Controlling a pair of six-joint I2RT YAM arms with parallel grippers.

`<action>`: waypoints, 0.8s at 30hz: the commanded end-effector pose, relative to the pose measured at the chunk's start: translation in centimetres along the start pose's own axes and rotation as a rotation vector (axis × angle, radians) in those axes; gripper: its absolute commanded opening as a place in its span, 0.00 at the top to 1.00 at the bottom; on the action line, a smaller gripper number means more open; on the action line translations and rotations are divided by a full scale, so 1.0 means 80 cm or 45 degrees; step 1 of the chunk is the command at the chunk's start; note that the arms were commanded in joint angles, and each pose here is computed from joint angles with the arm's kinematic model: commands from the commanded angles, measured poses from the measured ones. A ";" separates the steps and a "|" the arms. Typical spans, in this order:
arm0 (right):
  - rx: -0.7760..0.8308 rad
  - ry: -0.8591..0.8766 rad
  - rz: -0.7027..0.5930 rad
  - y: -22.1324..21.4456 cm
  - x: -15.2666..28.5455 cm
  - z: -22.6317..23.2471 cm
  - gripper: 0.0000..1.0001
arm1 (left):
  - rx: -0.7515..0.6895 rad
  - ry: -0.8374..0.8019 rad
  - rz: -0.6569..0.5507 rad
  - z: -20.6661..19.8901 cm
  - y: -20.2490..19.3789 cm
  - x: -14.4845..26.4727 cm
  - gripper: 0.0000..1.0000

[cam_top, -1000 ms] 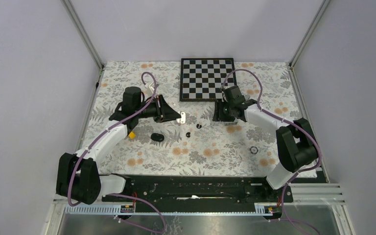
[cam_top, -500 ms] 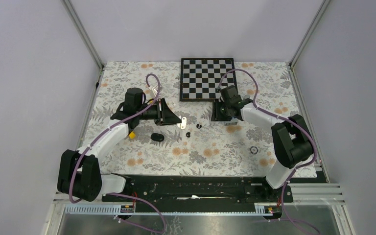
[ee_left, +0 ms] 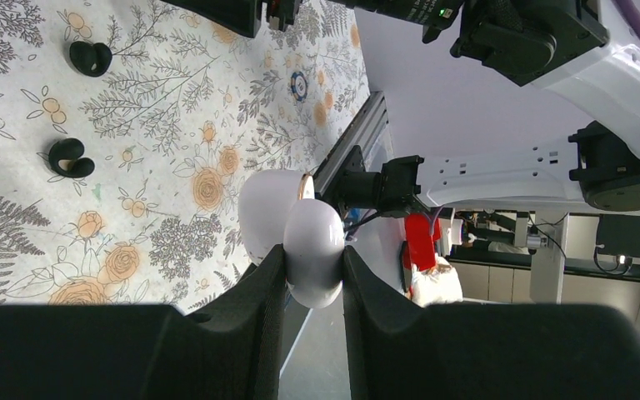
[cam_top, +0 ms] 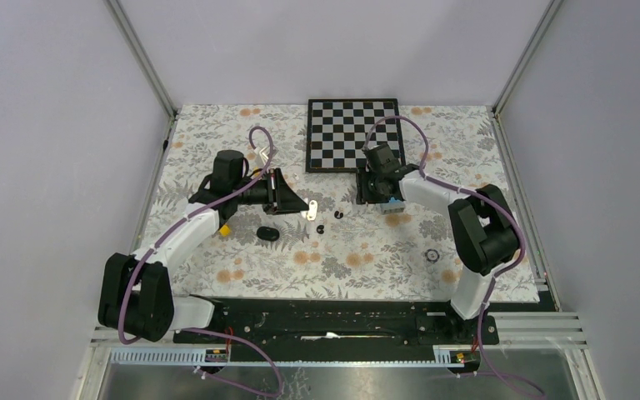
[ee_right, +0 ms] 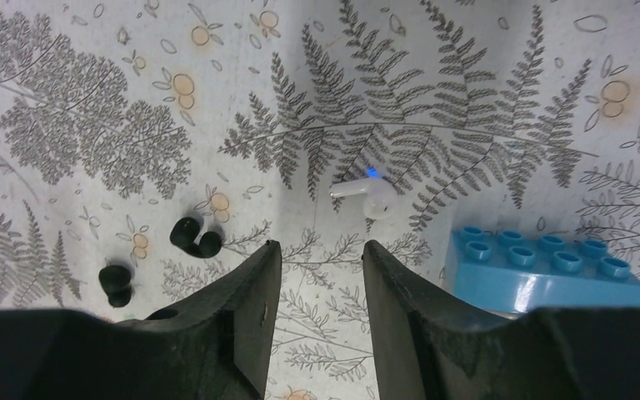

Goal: Insert the wireless bluetooth earbuds into the charging case
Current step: Pick up the earbud from the center of the board.

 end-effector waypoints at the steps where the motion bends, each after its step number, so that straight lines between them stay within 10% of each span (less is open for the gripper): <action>1: 0.021 -0.062 -0.080 0.021 -0.002 0.002 0.52 | -0.058 -0.032 -0.043 -0.003 0.006 0.001 1.00; 24: -0.040 -0.107 -0.044 0.024 -0.028 -0.021 0.58 | -0.028 -0.044 -0.035 0.000 0.005 -0.001 1.00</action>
Point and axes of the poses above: each gripper's point midway between its finger pads, its own x axis back along the fingers, its own z axis along the line the jaws close on, y = z × x, the point moved 8 cm from there along x, back along the fingers, and after that the axes turned 12 degrees about -x, right-handed, at the moved point
